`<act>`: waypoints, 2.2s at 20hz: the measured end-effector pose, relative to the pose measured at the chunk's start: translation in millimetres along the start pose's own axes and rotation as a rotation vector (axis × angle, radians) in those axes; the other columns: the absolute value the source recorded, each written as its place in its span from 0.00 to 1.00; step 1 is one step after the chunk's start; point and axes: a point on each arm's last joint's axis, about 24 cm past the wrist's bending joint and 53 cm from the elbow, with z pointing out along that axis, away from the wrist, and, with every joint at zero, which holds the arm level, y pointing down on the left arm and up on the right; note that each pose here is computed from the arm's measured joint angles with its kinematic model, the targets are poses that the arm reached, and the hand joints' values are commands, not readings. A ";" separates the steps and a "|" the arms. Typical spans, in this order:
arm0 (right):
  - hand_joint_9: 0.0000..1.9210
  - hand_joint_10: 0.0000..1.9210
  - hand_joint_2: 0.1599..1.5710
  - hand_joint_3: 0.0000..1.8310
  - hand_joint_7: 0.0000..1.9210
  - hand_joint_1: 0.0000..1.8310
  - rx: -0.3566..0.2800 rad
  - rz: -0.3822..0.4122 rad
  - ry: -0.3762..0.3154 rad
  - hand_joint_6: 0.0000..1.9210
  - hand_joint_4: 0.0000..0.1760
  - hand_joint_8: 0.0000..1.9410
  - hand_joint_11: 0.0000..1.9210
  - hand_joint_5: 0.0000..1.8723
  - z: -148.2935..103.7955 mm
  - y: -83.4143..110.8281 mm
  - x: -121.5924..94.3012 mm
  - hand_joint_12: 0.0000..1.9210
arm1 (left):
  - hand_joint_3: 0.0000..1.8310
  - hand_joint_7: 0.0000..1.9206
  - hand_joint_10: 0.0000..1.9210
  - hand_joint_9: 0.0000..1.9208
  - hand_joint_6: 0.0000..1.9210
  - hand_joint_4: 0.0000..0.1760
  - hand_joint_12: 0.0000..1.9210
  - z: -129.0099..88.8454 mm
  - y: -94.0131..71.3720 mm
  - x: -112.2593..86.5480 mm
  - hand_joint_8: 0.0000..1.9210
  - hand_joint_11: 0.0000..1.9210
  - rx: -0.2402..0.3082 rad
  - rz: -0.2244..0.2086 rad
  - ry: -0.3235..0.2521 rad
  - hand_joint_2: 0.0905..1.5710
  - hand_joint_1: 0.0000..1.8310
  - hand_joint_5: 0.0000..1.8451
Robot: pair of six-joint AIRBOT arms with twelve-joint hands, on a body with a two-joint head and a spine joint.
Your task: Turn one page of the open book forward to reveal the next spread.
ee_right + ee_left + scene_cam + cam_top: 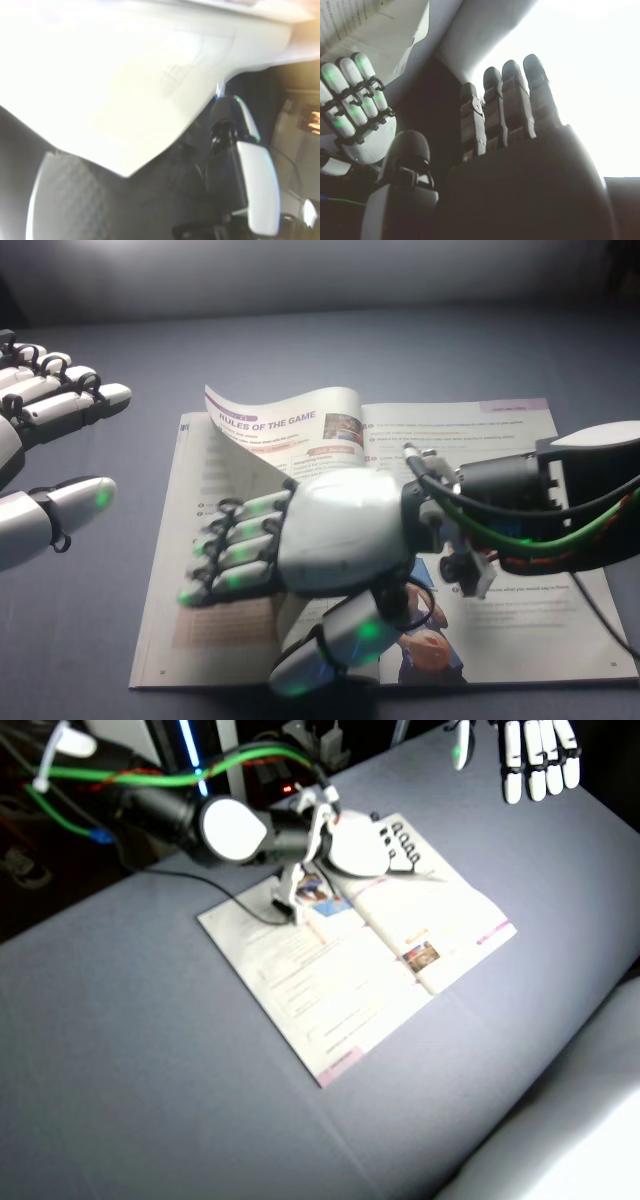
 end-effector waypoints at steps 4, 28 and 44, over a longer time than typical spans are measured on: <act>0.08 0.01 0.78 0.00 0.11 0.00 -0.066 -0.044 0.027 0.01 0.00 0.01 0.03 0.12 4.2 22.9 6.8 0.01 | 0.00 0.14 0.00 0.11 0.00 0.59 0.16 0.6 1.9 -2.2 0.00 0.00 -0.005 0.000 -0.006 0.86 0.00 0.16; 0.08 0.00 0.82 0.00 0.13 0.00 -0.188 -0.066 -0.120 0.00 0.00 0.00 0.00 0.15 -79.2 60.3 -66.3 0.00 | 0.00 0.14 0.00 0.10 0.00 0.40 0.12 0.3 -2.7 -5.4 0.00 0.02 0.008 -0.017 -0.011 0.88 0.00 0.16; 0.09 0.01 0.84 0.00 0.14 0.02 -0.052 0.664 -0.722 0.00 0.00 0.00 0.03 0.15 -241.8 -31.5 -105.8 0.02 | 0.00 0.18 0.00 0.13 0.00 0.19 0.13 -28.6 -32.3 -23.7 0.00 0.03 0.121 -0.160 -0.123 0.90 0.00 0.17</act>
